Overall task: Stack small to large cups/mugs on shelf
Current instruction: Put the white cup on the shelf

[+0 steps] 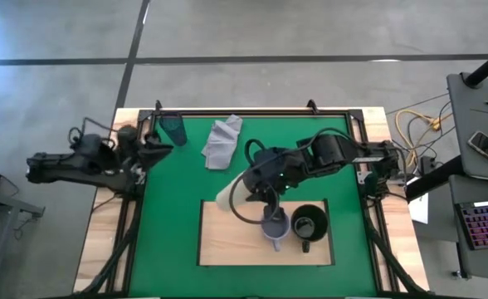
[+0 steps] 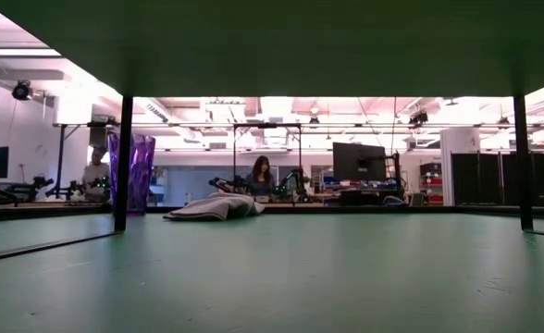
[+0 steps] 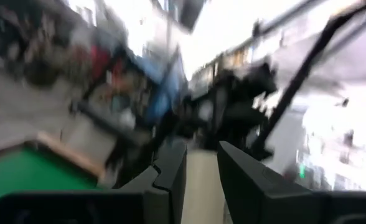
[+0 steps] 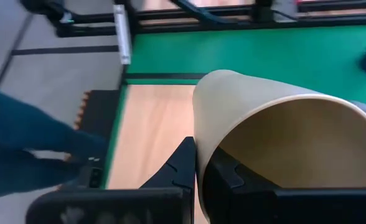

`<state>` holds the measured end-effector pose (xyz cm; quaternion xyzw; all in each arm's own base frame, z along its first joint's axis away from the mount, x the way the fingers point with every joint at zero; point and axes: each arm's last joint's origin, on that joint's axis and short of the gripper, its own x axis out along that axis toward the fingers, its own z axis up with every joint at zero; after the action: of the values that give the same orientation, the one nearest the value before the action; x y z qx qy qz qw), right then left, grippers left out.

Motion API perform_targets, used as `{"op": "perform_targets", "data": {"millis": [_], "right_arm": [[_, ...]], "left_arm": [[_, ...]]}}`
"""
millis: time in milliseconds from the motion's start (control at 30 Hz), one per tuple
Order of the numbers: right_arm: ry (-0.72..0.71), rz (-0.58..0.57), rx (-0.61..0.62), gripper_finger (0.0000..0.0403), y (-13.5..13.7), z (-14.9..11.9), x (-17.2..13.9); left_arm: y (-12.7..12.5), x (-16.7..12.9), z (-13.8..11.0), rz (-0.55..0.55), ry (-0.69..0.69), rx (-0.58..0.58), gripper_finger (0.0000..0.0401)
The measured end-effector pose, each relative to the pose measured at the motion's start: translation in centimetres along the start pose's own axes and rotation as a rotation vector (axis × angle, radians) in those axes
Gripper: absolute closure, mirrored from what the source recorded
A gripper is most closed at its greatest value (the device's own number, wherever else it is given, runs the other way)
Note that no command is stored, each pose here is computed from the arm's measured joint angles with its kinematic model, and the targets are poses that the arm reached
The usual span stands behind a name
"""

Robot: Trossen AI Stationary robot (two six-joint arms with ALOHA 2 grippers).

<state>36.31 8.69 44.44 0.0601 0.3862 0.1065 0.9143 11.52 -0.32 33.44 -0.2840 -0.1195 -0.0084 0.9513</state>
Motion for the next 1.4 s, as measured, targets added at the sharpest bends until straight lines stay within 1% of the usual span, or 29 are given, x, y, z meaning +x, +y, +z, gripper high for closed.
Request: {"op": "perform_targets", "data": {"millis": [100,167,233,300,433,500,600,700,767,867,933,1067,1200,1267,1400], "right_arm": [[0.016,0.038,0.000,0.0394,0.1,0.0,0.5],[0.047,0.053,0.006,0.0394,0.1,-0.2,1.1],[0.077,0.076,0.016,0.0394,0.1,-0.4,1.5],[0.106,0.086,0.021,0.0394,0.2,-0.6,1.8],[0.140,0.089,0.004,0.0394,0.6,-1.0,2.3],[0.144,0.092,-0.006,0.0394,0.8,-1.0,2.4],[0.142,0.092,-0.007,0.0394,0.8,-1.0,2.4],[0.145,0.092,-0.009,0.0394,0.8,-1.1,2.5],[0.157,0.092,-0.008,0.0394,0.7,-1.1,3.0],[0.200,0.112,-0.015,0.0394,0.7,-1.4,4.2],[0.217,0.120,-0.027,0.0394,0.8,-1.5,5.0],[0.224,0.129,-0.073,0.0394,1.6,-1.7,5.5],[0.226,0.139,-0.103,0.0393,2.2,-1.9,5.5],[0.225,0.141,-0.123,0.0393,2.5,-1.9,5.5],[0.224,0.159,-0.171,0.0393,3.6,-2.2,5.5]], "left_arm": [[-0.8,1.9,0.6,0.043,0.191,0.015,0.0324],[-1.1,3.8,0.4,0.066,0.317,0.033,0.0324],[-1.1,5.3,0.0,0.075,0.402,0.037,0.0324],[-1.2,6.6,-0.5,0.048,0.462,0.026,0.0324],[-1.0,8.6,-2.8,-0.003,0.626,-0.006,0.0324],[-1.6,9.1,-3.2,-0.047,0.637,-0.003,0.0325],[-2.2,9.2,-4.3,-0.061,0.678,0.027,0.0339],[-3.3,9.1,-4.7,-0.104,0.663,0.065,0.0361],[-4.1,9.2,-4.9,-0.149,0.650,0.066,0.0375],[-5.0,9.3,-5.6,-0.178,0.641,0.084,0.0391],[-5.5,9.3,-6.1,-0.171,0.635,0.109,0.0398],[-6.5,9.2,-7.3,-0.143,0.642,0.153,0.0401],[-8.0,9.1,-8.2,-0.119,0.604,0.290,0.0401],[-8.5,9.4,-8.6,-0.104,0.595,0.338,0.0401],[-8.7,10.3,-9.6,-0.066,0.606,0.363,0.0401]]}}
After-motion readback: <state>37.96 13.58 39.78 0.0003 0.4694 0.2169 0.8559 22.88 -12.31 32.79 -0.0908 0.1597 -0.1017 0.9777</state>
